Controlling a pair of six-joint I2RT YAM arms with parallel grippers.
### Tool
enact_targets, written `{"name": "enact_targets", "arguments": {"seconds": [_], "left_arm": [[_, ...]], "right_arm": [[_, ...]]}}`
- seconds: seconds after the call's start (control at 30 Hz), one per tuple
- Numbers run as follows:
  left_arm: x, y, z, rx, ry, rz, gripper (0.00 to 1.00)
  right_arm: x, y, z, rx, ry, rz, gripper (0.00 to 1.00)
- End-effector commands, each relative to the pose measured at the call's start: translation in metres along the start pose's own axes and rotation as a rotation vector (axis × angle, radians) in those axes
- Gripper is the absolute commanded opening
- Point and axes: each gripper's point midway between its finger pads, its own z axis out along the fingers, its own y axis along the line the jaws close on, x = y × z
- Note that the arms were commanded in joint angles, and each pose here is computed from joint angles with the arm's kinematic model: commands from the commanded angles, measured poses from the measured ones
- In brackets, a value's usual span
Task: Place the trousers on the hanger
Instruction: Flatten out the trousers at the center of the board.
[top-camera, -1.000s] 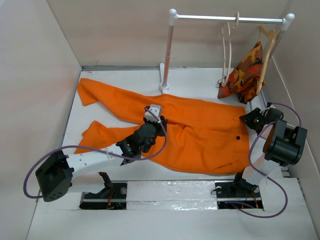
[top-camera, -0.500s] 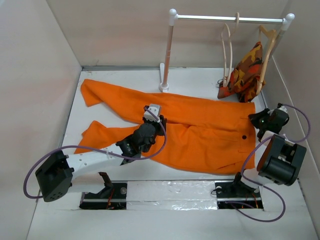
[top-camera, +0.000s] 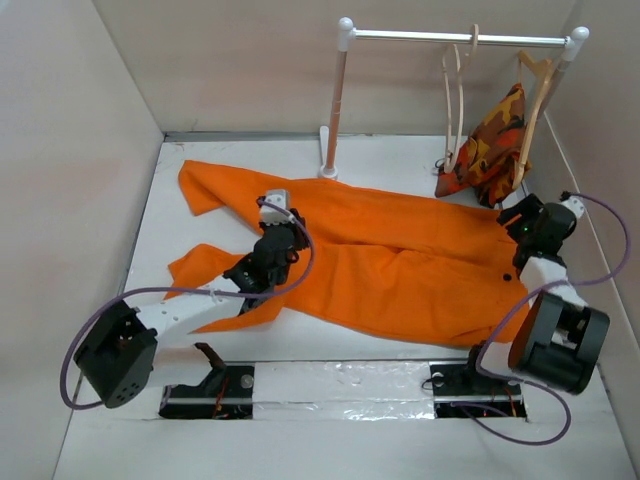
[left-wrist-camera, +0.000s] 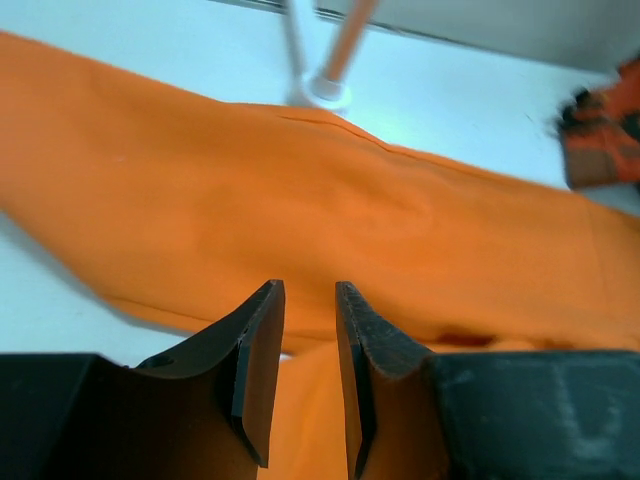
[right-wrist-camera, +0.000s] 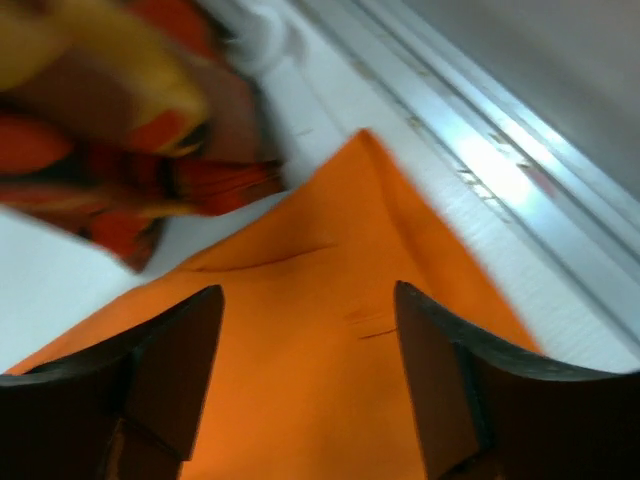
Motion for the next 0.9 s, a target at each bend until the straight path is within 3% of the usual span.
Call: {"name": "enact_targets", "arguments": {"seconds": [0.0,0.03,0.13,0.17,0.3,0.47,0.6,0.7,0.77,0.87], "left_arm": [[-0.013,0.054,0.02,-0.162,-0.042,-0.142,0.24],[-0.012,0.052,0.021,-0.157,-0.037,-0.159,0.23],[-0.018,0.101,0.031,-0.278,-0.063,-0.254,0.21],[-0.019,0.114,0.033,-0.302,-0.07,-0.285,0.2],[-0.031,0.177,0.041,-0.444,-0.131,-0.415,0.18],[-0.019,0.253,0.042,-0.683,-0.16,-0.602,0.18],[0.016,0.293,0.05,-0.795,-0.029,-0.725,0.19],[0.02,0.307,0.059,-0.895,0.022,-0.713,0.24],[0.016,0.309,0.071,-0.904,0.03,-0.712,0.39],[0.011,0.314,0.079,-0.92,0.039,-0.713,0.5]], "right_arm": [[0.022,0.042,-0.035,-0.13,-0.03,-0.039,0.61],[0.02,0.043,-0.035,-0.135,-0.037,-0.036,0.61],[0.069,0.075,-0.068,-0.304,0.009,-0.089,0.21],[0.083,0.082,-0.076,-0.347,0.032,-0.105,0.0],[0.149,0.12,-0.121,-0.565,0.141,-0.231,0.0],[0.185,0.167,-0.159,-0.782,0.195,-0.381,0.0],[0.197,0.204,-0.18,-0.916,0.187,-0.442,0.04],[0.206,0.224,-0.193,-0.985,0.202,-0.507,0.09],[0.211,0.228,-0.199,-0.997,0.201,-0.536,0.11],[0.218,0.225,-0.2,-1.001,0.223,-0.56,0.13]]}}
